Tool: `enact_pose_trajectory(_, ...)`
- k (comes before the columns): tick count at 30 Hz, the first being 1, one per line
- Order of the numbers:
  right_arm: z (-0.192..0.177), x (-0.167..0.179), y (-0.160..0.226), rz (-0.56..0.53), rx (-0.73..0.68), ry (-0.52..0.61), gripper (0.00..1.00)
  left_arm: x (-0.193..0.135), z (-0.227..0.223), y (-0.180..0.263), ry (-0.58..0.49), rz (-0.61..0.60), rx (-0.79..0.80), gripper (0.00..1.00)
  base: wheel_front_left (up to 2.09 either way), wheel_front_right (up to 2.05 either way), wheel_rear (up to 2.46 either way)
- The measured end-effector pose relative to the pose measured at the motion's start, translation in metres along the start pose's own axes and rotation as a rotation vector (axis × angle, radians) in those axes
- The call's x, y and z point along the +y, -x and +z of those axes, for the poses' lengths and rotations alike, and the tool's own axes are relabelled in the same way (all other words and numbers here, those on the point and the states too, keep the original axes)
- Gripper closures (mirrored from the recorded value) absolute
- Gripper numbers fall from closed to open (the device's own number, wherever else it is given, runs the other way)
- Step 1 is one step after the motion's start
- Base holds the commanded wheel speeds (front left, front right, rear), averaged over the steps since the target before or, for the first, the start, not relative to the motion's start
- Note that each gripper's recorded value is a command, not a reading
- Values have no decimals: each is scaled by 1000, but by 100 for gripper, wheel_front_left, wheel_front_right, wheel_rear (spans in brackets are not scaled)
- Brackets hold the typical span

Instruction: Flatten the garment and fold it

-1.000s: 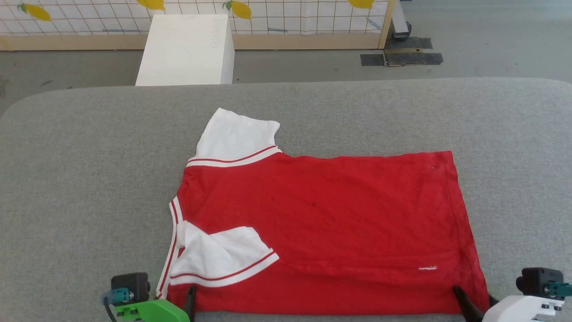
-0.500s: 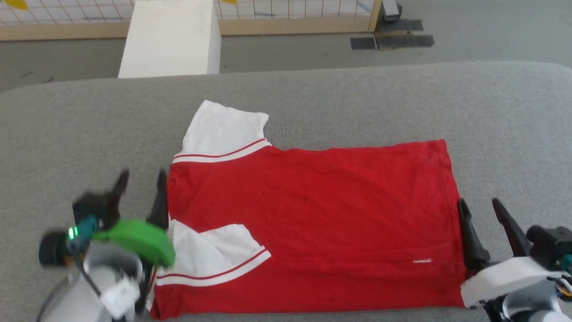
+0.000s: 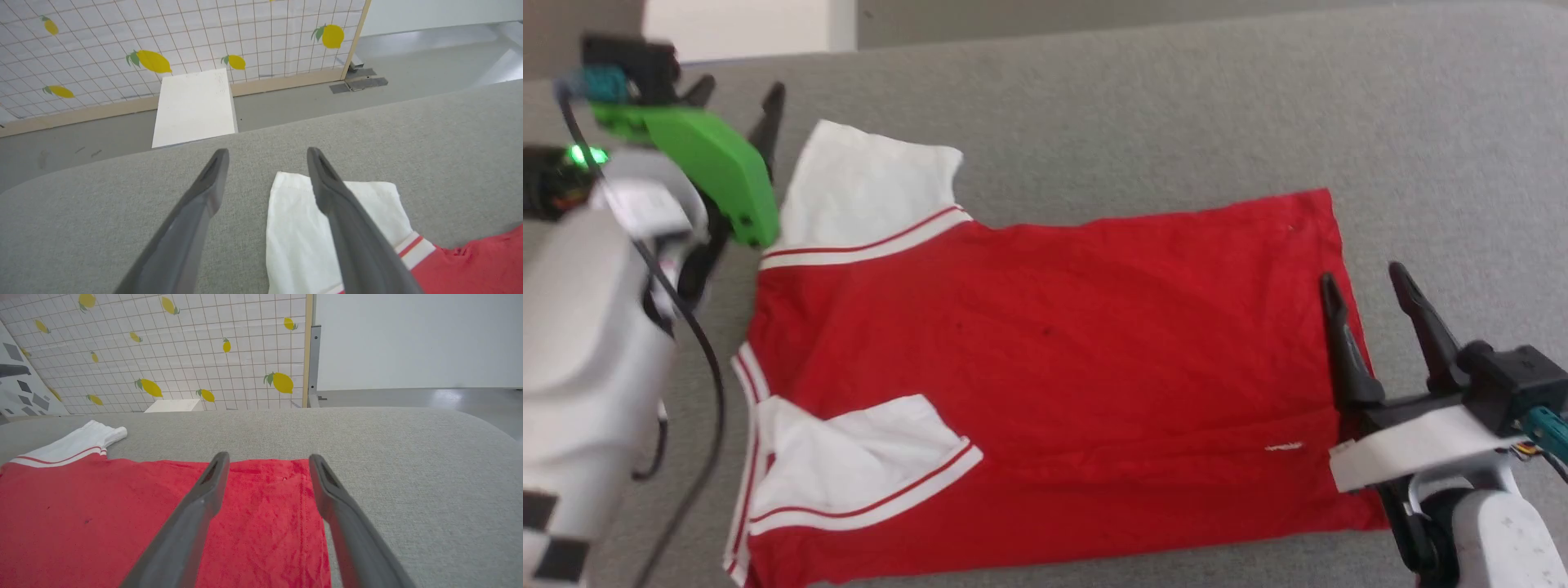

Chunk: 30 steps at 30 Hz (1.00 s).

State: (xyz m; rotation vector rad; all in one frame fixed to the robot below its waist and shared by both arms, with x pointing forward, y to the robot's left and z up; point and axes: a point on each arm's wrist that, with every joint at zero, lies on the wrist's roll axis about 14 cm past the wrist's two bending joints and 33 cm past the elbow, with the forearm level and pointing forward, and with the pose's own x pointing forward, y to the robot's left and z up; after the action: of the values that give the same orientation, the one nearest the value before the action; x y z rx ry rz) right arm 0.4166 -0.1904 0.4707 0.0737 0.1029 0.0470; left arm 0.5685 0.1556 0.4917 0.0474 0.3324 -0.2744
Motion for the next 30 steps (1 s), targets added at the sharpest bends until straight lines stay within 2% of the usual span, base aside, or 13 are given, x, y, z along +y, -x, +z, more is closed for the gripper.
enact_pose_trajectory(9,-24,-12,-7,-35,50,-7,0,-2,-59,-49,91,16,405,0,0,0,0)
enact_pose_trajectory(16,-36,-21,-9,-64,71,-19,0,-7,-96,-65,125,37,562,0,0,0,0)
enact_pose_trajectory(21,-43,-28,-8,-84,88,-16,0,-8,-107,-71,130,44,610,0,0,0,0)
enact_pose_trajectory(22,-44,-29,-7,-87,91,-16,0,-9,-107,-72,139,41,615,46,0,0,0)
enact_pose_trajectory(23,-45,-30,-7,-90,93,-16,0,-11,-107,-73,140,35,619,84,0,0,0)
enact_pose_trajectory(24,-45,-30,-7,-90,93,-15,0,-11,-107,-73,139,30,621,100,0,0,0)
enact_pose_trajectory(30,-26,-25,-28,-43,46,24,0,-14,-103,-71,124,14,594,100,0,0,0)
